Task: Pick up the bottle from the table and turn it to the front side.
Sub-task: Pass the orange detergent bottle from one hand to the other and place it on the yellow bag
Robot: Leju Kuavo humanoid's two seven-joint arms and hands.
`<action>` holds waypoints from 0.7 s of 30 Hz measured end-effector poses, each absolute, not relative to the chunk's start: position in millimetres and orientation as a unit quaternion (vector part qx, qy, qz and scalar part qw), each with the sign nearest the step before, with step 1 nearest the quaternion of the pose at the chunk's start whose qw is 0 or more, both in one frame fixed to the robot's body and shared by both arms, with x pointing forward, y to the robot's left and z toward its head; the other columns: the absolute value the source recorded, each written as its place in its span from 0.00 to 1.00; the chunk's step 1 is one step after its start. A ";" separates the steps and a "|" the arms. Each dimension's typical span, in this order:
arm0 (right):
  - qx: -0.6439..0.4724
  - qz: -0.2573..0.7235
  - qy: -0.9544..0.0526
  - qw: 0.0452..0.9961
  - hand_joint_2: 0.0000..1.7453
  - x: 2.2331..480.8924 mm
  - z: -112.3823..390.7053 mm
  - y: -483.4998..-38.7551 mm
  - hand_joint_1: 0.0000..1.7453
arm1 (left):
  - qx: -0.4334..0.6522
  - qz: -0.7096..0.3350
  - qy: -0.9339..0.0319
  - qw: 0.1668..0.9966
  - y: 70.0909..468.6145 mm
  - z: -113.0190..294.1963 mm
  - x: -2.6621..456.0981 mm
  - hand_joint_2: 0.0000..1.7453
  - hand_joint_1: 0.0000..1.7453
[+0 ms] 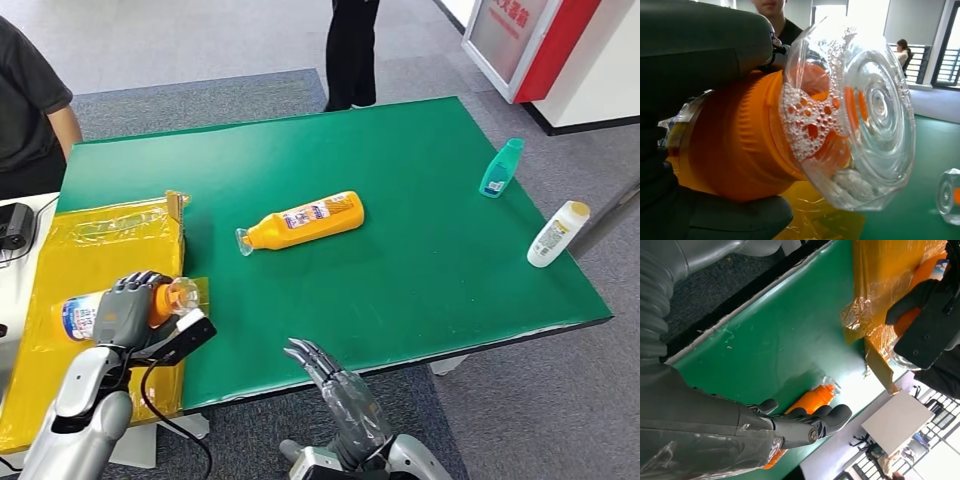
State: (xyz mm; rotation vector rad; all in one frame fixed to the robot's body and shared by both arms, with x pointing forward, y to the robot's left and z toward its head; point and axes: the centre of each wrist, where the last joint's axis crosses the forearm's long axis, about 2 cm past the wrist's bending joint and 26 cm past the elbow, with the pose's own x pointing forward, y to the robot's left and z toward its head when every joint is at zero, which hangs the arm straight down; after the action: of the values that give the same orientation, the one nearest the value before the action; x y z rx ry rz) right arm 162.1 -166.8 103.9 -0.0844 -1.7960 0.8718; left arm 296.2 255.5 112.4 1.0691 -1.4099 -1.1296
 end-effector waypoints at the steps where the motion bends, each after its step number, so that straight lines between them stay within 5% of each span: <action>1: -0.036 0.368 -0.755 0.542 1.00 162.2 103.2 -166.9 0.00 | 0.439 -0.467 -0.585 0.497 253.4 113.0 296.5 1.00 0.98; 3: -0.035 0.371 -0.753 0.542 1.00 162.4 102.1 -166.9 0.00 | 0.433 -0.469 -0.591 0.492 248.0 114.4 297.2 1.00 0.92; 4: -0.035 0.372 -0.752 0.543 1.00 162.5 101.5 -166.8 0.00 | 0.430 -0.471 -0.595 0.490 245.1 115.1 297.5 1.00 0.81; 7: -0.033 0.375 -0.749 0.545 1.00 162.6 100.1 -166.4 0.00 | 0.415 -0.480 -0.596 0.492 237.0 116.5 298.1 1.00 0.16; 8: -0.033 0.376 -0.748 0.545 1.00 162.8 99.7 -166.3 0.00 | 0.409 -0.486 -0.591 0.497 234.6 117.1 298.7 1.00 0.03; 21: -0.032 0.381 -0.736 0.558 1.00 162.0 94.7 -165.5 0.00 | 0.407 -0.503 -0.535 0.543 224.7 112.8 297.3 1.00 0.00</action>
State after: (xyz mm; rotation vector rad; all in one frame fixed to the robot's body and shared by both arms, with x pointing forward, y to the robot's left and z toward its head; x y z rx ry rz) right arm 162.0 -165.5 94.7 -0.0754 -1.7369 0.8981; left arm 297.3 224.7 112.8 0.9663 -1.2700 -1.1949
